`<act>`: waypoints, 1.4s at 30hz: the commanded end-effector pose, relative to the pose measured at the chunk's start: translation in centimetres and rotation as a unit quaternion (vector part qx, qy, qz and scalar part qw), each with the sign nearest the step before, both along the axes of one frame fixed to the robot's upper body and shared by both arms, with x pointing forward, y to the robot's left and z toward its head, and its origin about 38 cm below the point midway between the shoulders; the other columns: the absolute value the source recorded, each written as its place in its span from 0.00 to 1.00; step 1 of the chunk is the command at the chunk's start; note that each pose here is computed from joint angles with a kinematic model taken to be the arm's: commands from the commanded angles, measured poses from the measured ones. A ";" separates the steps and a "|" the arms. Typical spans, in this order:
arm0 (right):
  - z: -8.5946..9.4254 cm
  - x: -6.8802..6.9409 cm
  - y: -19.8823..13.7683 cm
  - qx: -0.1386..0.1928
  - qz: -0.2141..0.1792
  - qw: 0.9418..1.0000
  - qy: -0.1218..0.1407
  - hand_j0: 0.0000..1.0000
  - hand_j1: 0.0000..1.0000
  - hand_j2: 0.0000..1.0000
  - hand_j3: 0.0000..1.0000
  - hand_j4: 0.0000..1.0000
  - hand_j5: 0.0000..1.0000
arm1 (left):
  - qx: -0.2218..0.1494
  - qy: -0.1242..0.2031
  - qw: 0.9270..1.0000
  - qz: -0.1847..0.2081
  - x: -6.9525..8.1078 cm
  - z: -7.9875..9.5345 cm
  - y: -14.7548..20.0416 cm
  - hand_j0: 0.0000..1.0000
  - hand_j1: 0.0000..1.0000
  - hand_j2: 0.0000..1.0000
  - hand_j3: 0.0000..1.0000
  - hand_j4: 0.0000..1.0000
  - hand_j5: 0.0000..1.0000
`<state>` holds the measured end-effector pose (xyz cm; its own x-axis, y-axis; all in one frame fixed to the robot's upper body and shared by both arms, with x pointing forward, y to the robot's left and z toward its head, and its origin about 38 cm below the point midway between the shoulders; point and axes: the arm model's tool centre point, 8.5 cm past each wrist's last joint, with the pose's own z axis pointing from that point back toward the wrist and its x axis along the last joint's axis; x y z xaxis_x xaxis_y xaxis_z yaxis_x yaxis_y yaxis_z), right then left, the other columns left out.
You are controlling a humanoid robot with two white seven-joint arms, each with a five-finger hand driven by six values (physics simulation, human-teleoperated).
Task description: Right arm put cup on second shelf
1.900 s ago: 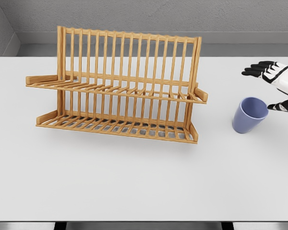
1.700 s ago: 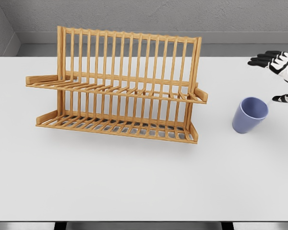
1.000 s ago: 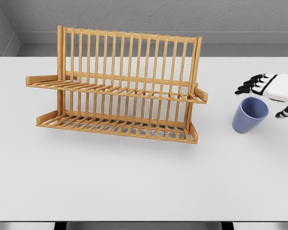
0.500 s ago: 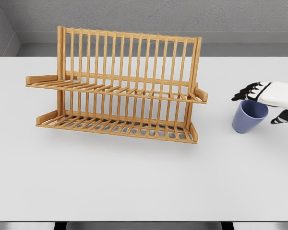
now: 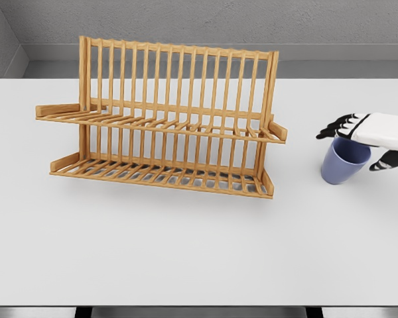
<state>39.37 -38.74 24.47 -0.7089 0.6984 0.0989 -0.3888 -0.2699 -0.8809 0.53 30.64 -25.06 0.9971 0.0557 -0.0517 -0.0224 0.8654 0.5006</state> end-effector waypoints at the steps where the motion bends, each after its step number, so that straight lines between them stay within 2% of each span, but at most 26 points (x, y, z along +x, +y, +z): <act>1: -0.2 0.0 0.1 0.004 -0.001 1.000 0.003 1.00 1.00 1.00 1.00 1.00 1.00 | 0.000 0.001 1.000 0.000 -0.1 0.0 0.0 1.00 1.00 1.00 1.00 1.00 1.00; 5: 0.0 0.2 0.3 0.004 0.001 1.000 0.000 1.00 1.00 1.00 1.00 1.00 1.00 | 0.000 0.001 1.000 0.001 -0.1 0.0 0.0 1.00 1.00 1.00 1.00 1.00 1.00; 13: -1.0 0.4 0.3 0.004 0.000 1.000 0.014 1.00 1.00 1.00 1.00 1.00 1.00 | 0.000 0.000 1.000 0.000 0.0 0.0 0.0 1.00 1.00 1.00 1.00 1.00 1.00; 17: -1.8 0.9 0.7 0.004 0.000 1.000 0.025 1.00 1.00 1.00 1.00 1.00 1.00 | 0.000 0.000 1.000 0.000 0.0 0.0 0.0 1.00 1.00 1.00 1.00 1.00 1.00; 23: -1.8 1.0 0.5 0.003 -0.003 1.000 0.025 1.00 1.00 1.00 1.00 1.00 1.00 | 0.000 0.000 1.000 0.000 0.0 0.0 0.0 1.00 1.00 1.00 1.00 1.00 1.00; 39: -2.4 1.5 -1.1 0.003 -0.029 0.999 0.034 1.00 1.00 1.00 1.00 1.00 1.00 | 0.000 0.001 1.000 0.000 -0.1 0.0 0.0 1.00 1.00 1.00 1.00 1.00 1.00; 42: -2.9 1.5 -1.3 0.001 -0.033 0.999 0.042 1.00 1.00 1.00 1.00 1.00 1.00 | 0.000 0.001 1.000 0.000 -0.1 0.0 0.0 1.00 1.00 1.00 1.00 1.00 1.00</act>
<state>40.82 -39.91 21.71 -0.6581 0.7380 0.1495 -0.4697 -0.2471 -0.8475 0.53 30.64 -25.06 0.9971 0.0557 -0.0517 -0.0224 0.8654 0.5005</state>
